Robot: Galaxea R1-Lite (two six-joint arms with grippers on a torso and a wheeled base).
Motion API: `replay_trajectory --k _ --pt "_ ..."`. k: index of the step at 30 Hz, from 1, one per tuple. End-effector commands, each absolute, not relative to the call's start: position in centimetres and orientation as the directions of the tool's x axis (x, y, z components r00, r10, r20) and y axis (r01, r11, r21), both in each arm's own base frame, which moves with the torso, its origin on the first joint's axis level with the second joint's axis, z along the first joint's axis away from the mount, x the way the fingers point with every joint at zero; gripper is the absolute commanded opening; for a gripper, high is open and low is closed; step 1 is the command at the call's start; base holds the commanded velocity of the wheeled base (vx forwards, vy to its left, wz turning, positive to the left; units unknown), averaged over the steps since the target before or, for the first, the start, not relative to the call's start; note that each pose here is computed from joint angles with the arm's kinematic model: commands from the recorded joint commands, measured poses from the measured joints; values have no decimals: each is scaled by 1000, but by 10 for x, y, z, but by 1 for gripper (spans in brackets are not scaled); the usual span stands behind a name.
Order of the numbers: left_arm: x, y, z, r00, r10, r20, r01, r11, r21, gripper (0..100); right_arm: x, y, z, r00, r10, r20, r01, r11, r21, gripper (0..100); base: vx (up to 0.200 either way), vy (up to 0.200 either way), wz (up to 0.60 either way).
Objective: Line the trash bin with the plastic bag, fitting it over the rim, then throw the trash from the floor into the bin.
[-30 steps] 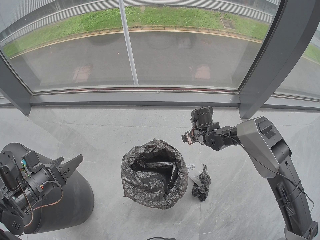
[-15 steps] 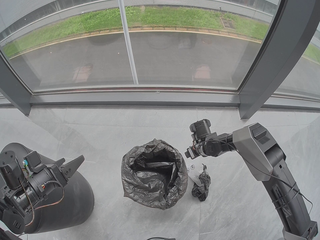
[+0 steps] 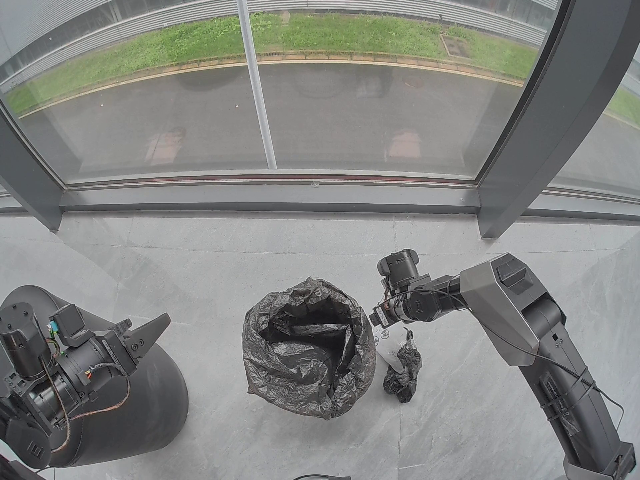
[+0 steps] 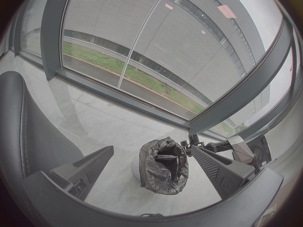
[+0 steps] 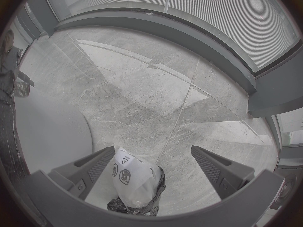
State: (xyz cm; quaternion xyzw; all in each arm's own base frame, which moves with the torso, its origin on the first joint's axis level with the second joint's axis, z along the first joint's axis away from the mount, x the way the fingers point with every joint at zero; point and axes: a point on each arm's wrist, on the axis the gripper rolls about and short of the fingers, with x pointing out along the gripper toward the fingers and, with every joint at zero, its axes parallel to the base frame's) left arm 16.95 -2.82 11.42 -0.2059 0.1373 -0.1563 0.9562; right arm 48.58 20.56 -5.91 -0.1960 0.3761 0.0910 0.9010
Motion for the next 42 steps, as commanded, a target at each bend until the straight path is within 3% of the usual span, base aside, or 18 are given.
replay_trajectory --k 1,14,26,31,32,35,42 --pt "170 -28 114 913 -356 -199 242 866 -437 100 485 207 -60 697 17 -717 -312 907 -282 100 0 0 0" --pt "171 -28 113 912 -355 -206 238 866 -440 100 478 205 -96 636 -8 -772 -334 898 -285 100 0 0 0" --pt "171 -28 112 911 -355 -210 235 865 -442 100 450 194 -160 414 -108 -904 -395 873 -285 100 0 0 0" --pt "172 -29 110 909 -355 -218 232 866 -443 100 429 182 -198 258 -178 -950 -438 854 -279 100 0 0 0" --pt "172 -29 110 908 -355 -221 231 866 -444 100 422 178 -209 207 -201 -958 -453 848 -275 0 0 0 0" --pt "173 -29 109 907 -356 -225 230 866 -444 100 419 176 -210 179 -213 -960 -454 848 -273 0 0 0 0" --pt "173 -29 108 907 -356 -226 229 865 -446 100 425 177 -198 205 -202 -958 -426 862 -273 0 0 0 0"
